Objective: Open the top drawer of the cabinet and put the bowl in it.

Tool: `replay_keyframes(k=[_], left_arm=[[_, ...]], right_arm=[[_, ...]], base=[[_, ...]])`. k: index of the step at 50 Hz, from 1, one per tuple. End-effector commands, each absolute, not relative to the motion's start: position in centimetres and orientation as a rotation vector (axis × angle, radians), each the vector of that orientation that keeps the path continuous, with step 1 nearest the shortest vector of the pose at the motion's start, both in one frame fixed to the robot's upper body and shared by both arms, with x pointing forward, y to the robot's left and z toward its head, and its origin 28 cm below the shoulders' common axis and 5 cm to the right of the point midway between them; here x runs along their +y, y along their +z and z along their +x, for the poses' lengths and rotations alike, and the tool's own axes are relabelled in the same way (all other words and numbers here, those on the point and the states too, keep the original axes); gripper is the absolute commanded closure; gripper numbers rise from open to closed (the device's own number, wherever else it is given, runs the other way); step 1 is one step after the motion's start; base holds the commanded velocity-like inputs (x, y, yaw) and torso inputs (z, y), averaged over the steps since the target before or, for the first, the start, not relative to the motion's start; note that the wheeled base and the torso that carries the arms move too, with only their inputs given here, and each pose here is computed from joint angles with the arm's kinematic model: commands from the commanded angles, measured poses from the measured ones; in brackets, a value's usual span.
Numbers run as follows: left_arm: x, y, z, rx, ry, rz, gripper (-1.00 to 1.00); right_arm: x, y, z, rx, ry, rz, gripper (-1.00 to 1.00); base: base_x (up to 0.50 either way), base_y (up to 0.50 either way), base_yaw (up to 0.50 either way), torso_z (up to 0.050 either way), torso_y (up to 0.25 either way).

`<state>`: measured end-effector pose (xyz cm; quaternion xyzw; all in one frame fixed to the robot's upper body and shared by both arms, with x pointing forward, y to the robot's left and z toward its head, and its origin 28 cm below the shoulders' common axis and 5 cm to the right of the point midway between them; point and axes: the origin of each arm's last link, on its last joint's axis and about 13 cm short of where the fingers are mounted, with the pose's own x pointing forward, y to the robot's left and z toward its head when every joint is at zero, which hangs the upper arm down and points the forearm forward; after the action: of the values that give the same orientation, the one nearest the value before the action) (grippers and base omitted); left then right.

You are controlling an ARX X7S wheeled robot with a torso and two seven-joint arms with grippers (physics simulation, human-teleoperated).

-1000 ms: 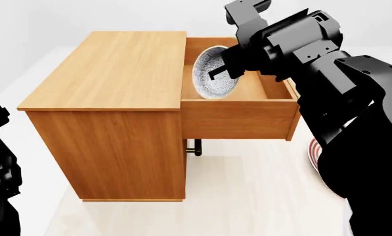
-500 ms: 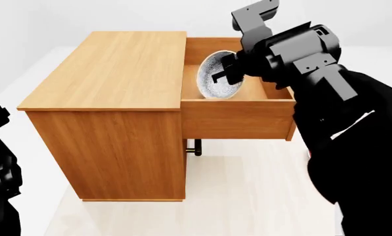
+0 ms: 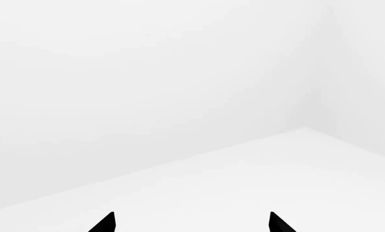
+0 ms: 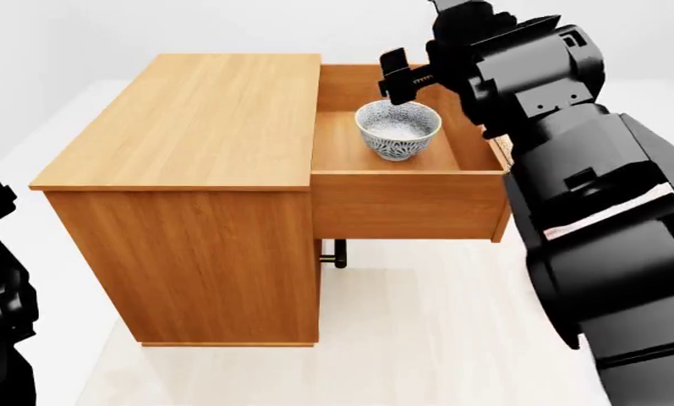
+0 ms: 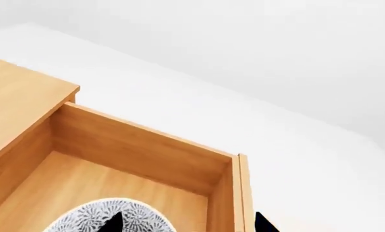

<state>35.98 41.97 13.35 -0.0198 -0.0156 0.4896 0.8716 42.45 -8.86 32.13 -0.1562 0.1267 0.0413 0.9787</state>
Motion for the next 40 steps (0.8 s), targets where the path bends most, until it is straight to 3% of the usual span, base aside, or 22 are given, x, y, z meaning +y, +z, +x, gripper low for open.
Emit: replay_keyframes(k=[1, 12, 18, 28, 40], left_arm=[[42.0, 13.4, 36.0, -0.035, 1.022, -0.039, -1.0], [41.9, 13.4, 36.0, -0.036, 1.024, -0.039, -1.0], [41.9, 13.4, 36.0, -0.036, 1.025, -0.042, -1.0], [41.9, 13.4, 36.1, -0.034, 1.026, -0.038, -1.0], [41.9, 13.4, 36.0, -0.033, 1.025, -0.032, -1.0]], right_arm=[[-9.1, 35.9, 42.8, -0.045, -0.062, -0.342, -1.0], [-8.1, 40.4, 42.1, -0.348, -0.093, -0.328, -1.0], [-7.7, 40.2, 38.2, -0.469, -0.083, -0.345, -1.0], [-7.4, 36.8, 31.4, -0.593, -0.031, -0.307, -1.0], [-7.1, 29.9, 27.2, -0.614, 0.011, -0.262, -1.0]], base=[[0.0, 0.0, 0.0, 0.0, 0.0], [0.0, 0.0, 0.0, 0.0, 0.0], [0.0, 0.0, 0.0, 0.0, 0.0], [0.0, 0.0, 0.0, 0.0, 0.0], [0.0, 0.0, 0.0, 0.0, 0.0]])
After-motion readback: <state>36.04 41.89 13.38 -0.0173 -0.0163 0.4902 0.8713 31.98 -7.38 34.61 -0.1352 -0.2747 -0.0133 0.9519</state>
